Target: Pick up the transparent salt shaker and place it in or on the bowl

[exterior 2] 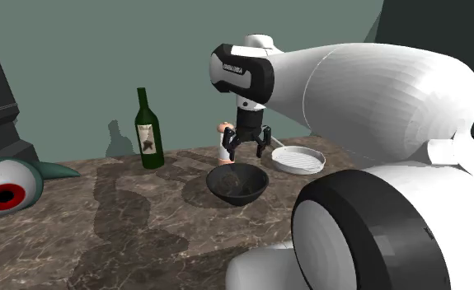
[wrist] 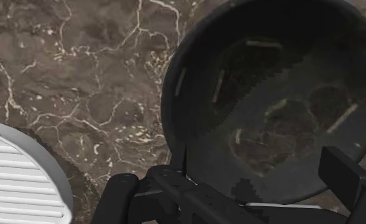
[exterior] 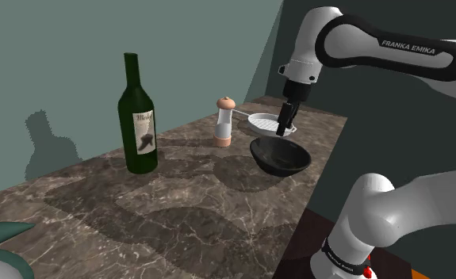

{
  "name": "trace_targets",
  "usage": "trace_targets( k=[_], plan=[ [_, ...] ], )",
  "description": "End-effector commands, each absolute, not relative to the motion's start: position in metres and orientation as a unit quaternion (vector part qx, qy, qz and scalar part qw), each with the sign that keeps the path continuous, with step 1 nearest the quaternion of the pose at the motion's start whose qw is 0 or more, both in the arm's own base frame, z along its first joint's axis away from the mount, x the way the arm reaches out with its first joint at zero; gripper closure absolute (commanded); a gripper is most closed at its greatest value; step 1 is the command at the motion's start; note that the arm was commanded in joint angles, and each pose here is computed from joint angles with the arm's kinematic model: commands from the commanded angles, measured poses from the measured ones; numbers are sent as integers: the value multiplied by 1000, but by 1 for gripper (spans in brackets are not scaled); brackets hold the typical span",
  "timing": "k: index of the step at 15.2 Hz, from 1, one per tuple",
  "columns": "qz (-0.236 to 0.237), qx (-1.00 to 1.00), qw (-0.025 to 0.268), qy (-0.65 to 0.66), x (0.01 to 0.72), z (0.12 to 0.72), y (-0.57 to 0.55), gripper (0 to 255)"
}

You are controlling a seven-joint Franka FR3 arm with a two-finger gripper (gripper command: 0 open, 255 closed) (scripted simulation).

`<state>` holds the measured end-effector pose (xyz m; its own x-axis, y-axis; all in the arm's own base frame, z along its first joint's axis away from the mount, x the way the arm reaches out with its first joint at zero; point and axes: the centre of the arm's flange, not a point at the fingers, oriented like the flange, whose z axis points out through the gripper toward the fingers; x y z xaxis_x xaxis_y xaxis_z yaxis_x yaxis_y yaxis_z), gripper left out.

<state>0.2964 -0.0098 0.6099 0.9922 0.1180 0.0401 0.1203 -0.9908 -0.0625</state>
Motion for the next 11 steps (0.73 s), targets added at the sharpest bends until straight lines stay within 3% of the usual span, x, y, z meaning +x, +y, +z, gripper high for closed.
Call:
trace_targets(
  k=[1,11],
  plan=[
    [-18,-998,32,-60,296,610,-10,0],
    [-26,-999,18,-20,420,646,8,0]
  ],
)
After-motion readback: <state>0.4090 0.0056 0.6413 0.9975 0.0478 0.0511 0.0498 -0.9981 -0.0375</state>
